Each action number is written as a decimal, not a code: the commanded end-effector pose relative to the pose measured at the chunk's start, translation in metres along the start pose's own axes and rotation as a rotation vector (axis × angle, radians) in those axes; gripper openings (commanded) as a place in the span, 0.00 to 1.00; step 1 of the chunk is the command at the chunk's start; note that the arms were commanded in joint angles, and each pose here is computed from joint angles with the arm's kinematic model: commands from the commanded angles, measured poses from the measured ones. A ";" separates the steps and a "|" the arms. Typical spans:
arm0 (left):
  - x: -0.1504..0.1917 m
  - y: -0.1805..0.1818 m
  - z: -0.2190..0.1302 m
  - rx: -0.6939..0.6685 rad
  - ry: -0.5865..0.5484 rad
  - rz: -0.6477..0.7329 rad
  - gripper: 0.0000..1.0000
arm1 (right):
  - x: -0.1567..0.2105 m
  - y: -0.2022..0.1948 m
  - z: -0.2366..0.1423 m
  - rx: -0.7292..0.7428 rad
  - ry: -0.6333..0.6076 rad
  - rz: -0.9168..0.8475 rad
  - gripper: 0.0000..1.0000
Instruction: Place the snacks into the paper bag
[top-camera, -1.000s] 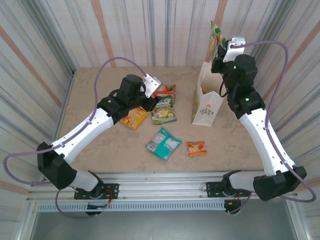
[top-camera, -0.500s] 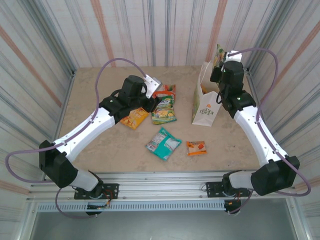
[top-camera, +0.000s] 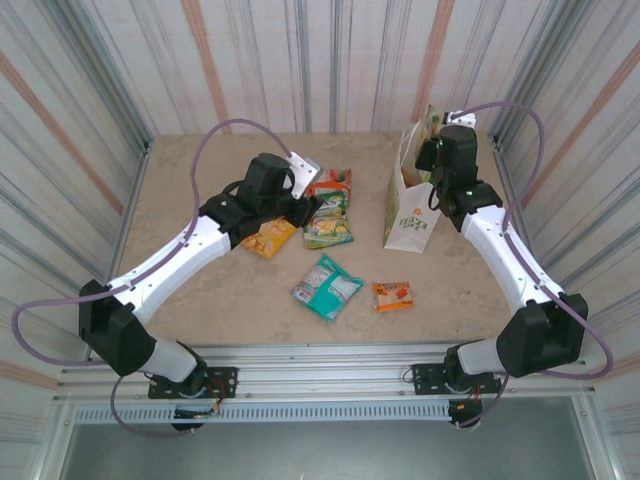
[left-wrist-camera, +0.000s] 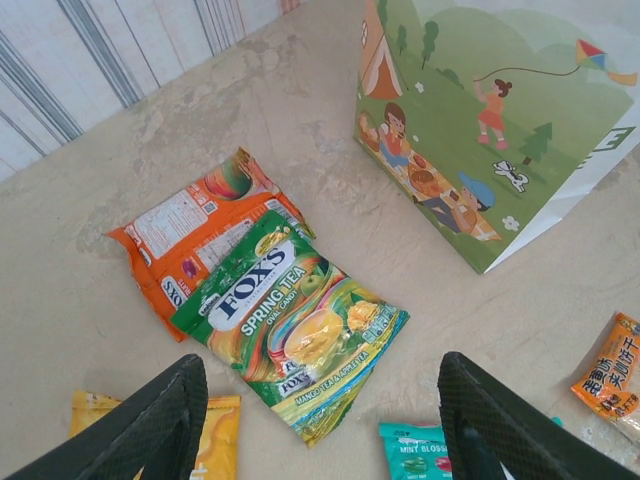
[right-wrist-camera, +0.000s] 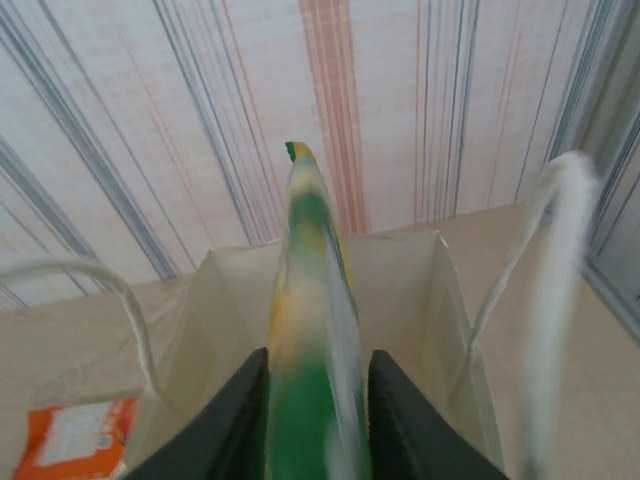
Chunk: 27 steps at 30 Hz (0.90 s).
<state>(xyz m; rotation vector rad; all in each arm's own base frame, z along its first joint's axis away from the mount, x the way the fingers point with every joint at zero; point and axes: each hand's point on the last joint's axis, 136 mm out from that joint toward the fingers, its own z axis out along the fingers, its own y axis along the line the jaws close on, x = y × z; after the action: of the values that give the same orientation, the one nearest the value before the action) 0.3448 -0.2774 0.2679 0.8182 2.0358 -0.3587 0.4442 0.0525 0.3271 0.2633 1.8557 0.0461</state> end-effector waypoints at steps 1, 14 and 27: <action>0.011 0.000 -0.006 0.002 0.037 -0.058 0.64 | -0.007 0.001 -0.008 -0.027 -0.006 0.028 0.39; 0.080 -0.034 -0.007 0.225 0.260 -0.463 0.59 | -0.006 0.020 -0.106 -0.266 0.198 0.042 0.48; 0.170 -0.051 0.022 0.269 0.534 -0.678 0.60 | 0.128 0.046 -0.199 -0.339 0.629 0.218 0.50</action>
<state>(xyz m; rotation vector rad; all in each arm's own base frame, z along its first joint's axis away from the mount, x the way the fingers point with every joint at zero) 0.2681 -0.2593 0.1318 0.4211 2.7041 -0.8545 0.2499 0.1394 0.3125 0.1015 2.2378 0.6283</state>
